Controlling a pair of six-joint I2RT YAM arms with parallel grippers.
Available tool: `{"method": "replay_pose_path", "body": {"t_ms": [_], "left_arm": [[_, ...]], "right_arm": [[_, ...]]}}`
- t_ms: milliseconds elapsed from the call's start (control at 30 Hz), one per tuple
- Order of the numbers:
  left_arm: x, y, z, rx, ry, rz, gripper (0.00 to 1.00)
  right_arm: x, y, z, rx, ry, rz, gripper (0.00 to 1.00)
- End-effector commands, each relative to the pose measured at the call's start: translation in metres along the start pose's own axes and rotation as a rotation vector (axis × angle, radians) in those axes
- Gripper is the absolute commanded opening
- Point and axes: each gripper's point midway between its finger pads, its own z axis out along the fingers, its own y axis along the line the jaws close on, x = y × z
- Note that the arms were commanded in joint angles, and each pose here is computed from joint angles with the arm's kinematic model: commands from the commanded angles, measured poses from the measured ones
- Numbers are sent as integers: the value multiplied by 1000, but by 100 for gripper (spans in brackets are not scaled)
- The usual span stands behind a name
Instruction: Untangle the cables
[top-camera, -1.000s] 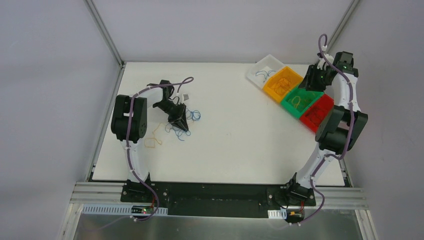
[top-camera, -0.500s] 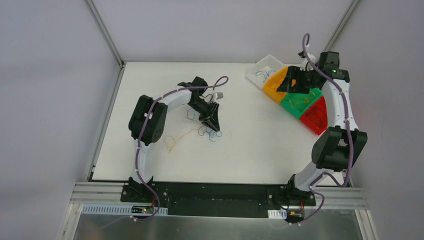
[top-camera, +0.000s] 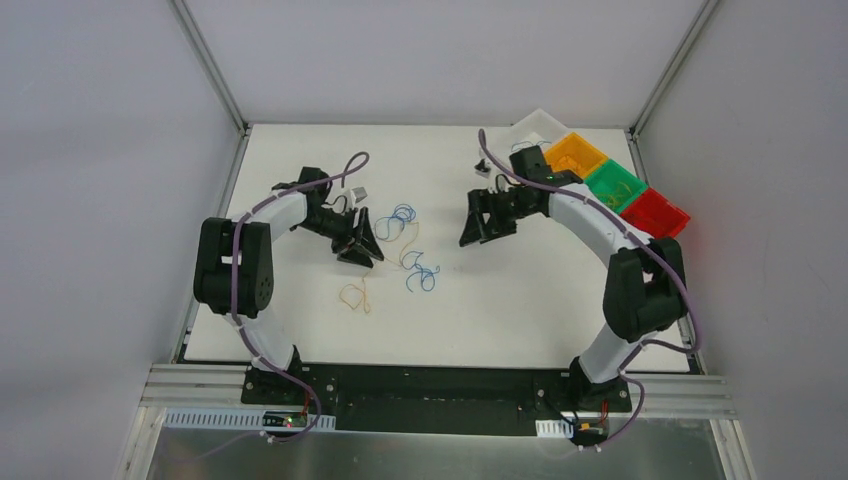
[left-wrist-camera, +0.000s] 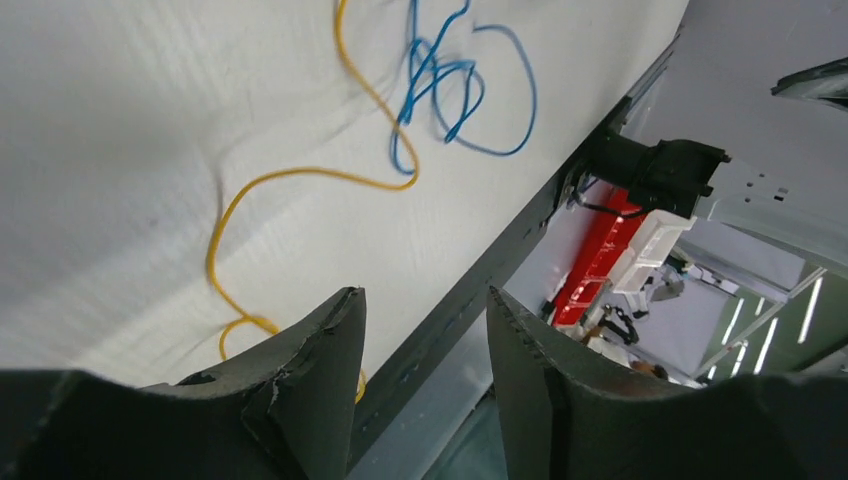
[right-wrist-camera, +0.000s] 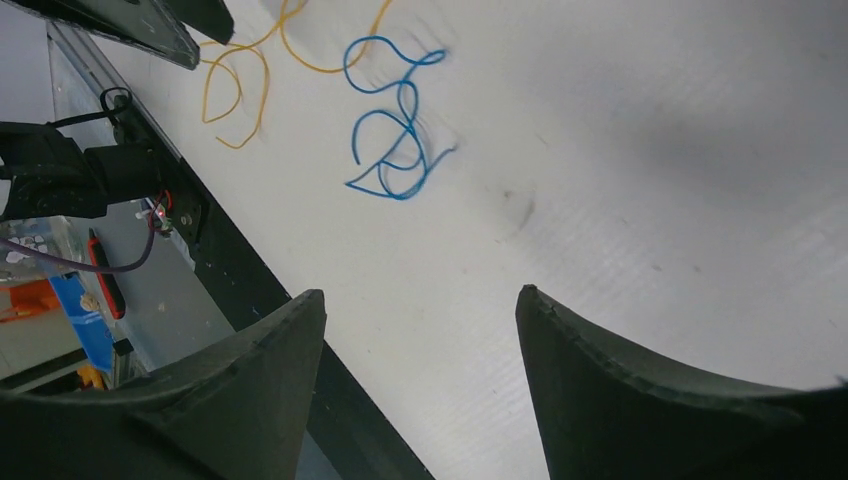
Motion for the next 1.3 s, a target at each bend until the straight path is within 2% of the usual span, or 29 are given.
{"method": "replay_pose_path", "body": {"t_ms": [0,200,333,433,700,833,933,967,1067,1100,1267], "left_arm": [[10,16,-25,0,-54,-74,49],[3,49,-81,-8,-236,-209,49],[19,76,-91,-89,-263,-289,48],[31,84,-93,-134,-266,-296,48],[35,81,-99,-155,-293,-279,48],[32,82,-102,-156,-303,-286,48],[30,83,-103,-155,-304,-293,47],[28,84,-103,-156,-305,-291,47],[23,82,-105,-149,-309,-282,47],[21,81,-106,-143,-312,-273,47],[-2,69,-112,-89,-338,-217,47]], "right_arm": [[-32,47,39,-81,-56,-98,72],[-43,106,104,-118,-23,-235,77],[-37,143,149,-92,1,-332,89],[-30,166,171,-76,17,-374,90],[7,164,219,39,84,-485,91],[27,151,234,67,143,-540,79],[43,149,239,34,193,-554,60],[47,152,237,7,210,-562,51],[44,168,223,-60,226,-603,9],[38,176,214,-85,214,-611,0],[-28,236,136,-255,33,-572,0]]}}
